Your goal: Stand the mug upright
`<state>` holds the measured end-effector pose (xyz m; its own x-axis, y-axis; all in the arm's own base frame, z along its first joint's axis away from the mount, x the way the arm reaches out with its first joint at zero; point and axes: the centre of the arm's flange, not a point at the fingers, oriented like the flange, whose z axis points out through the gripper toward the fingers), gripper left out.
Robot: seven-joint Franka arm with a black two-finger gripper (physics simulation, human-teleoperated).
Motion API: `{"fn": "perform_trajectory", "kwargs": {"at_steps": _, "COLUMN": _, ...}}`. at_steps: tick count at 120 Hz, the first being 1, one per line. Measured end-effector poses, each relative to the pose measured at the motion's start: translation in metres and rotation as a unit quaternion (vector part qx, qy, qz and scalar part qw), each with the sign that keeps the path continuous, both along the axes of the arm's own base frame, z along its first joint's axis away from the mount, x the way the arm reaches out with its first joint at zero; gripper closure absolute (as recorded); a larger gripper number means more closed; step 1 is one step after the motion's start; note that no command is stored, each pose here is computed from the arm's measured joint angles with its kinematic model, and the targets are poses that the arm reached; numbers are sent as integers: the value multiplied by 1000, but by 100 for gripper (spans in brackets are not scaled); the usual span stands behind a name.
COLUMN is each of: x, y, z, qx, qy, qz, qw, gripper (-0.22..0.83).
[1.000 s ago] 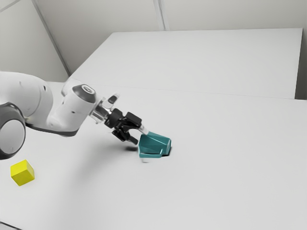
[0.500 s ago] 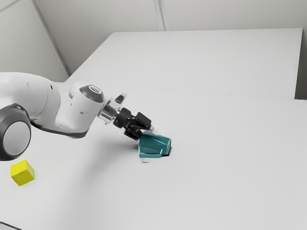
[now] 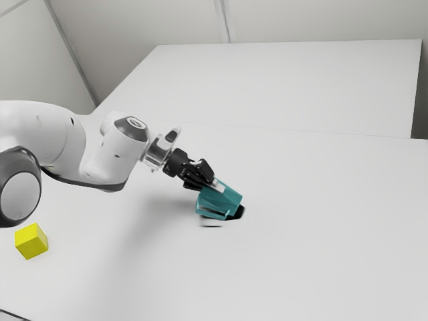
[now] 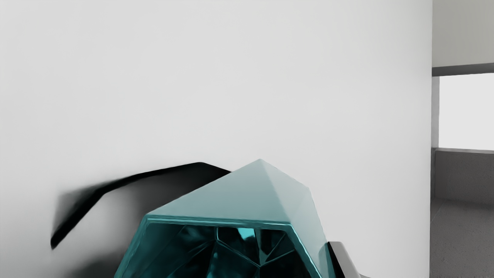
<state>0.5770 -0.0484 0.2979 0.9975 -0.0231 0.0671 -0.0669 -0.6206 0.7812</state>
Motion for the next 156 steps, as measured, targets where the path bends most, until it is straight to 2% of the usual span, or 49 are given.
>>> {"fn": "perform_trajectory", "kwargs": {"at_steps": 44, "x": 0, "y": -4, "z": 36, "qx": 26, "qy": -28, "qz": -18, "qw": 999, "gripper": 77}}
{"fn": "perform_trajectory", "kwargs": {"at_steps": 83, "x": 1, "y": 13, "z": 57, "qx": 129, "qy": -52, "qz": -74, "qw": 987, "gripper": 78}}
{"fn": "perform_trajectory", "kwargs": {"at_steps": 100, "x": 2, "y": 16, "z": 67, "qx": 198, "qy": -64, "qz": -116, "qw": 971, "gripper": 78}}
{"fn": "perform_trajectory", "kwargs": {"at_steps": 130, "x": -4, "y": 1, "z": 80, "qx": 310, "qy": -68, "qz": -191, "qw": 929, "gripper": 78}}
{"fn": "perform_trajectory", "kwargs": {"at_steps": 156, "x": -7, "y": -13, "z": 80, "qx": 377, "qy": -61, "qz": -227, "qw": 896, "gripper": 77}}
